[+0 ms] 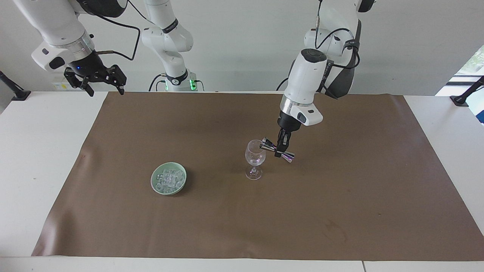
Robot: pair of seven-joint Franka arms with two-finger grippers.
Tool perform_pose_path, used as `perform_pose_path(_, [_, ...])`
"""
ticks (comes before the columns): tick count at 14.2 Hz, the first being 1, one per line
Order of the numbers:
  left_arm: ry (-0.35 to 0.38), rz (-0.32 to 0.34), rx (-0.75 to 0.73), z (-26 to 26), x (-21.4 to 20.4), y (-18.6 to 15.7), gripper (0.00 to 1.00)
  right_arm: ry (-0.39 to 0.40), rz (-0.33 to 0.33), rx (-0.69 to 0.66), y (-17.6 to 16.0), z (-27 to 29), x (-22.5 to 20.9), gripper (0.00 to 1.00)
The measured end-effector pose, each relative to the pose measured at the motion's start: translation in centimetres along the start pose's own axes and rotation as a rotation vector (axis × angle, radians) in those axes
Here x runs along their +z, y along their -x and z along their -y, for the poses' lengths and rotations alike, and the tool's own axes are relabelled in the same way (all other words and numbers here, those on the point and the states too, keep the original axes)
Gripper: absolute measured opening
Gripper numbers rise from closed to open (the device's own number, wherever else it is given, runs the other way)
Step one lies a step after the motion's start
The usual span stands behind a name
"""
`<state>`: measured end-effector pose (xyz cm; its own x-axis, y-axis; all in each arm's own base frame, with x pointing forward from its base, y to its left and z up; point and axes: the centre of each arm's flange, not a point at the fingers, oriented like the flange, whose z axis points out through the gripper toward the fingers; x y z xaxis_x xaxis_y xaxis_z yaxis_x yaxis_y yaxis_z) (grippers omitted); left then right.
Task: Pour wine and add ice with both arms
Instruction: 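Tilt the shot cup with the left gripper to pour into the clear cup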
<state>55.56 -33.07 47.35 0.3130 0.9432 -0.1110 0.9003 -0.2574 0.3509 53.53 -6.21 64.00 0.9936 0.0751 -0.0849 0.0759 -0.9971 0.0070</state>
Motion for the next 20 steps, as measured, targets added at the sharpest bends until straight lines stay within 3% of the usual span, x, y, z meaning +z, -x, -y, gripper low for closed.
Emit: perform_pose_path(20, [0.002,-0.041,0.064,-0.01,-0.42,1.11,0.22,0.0,0.0,0.0,0.0,0.0,0.0,1.0])
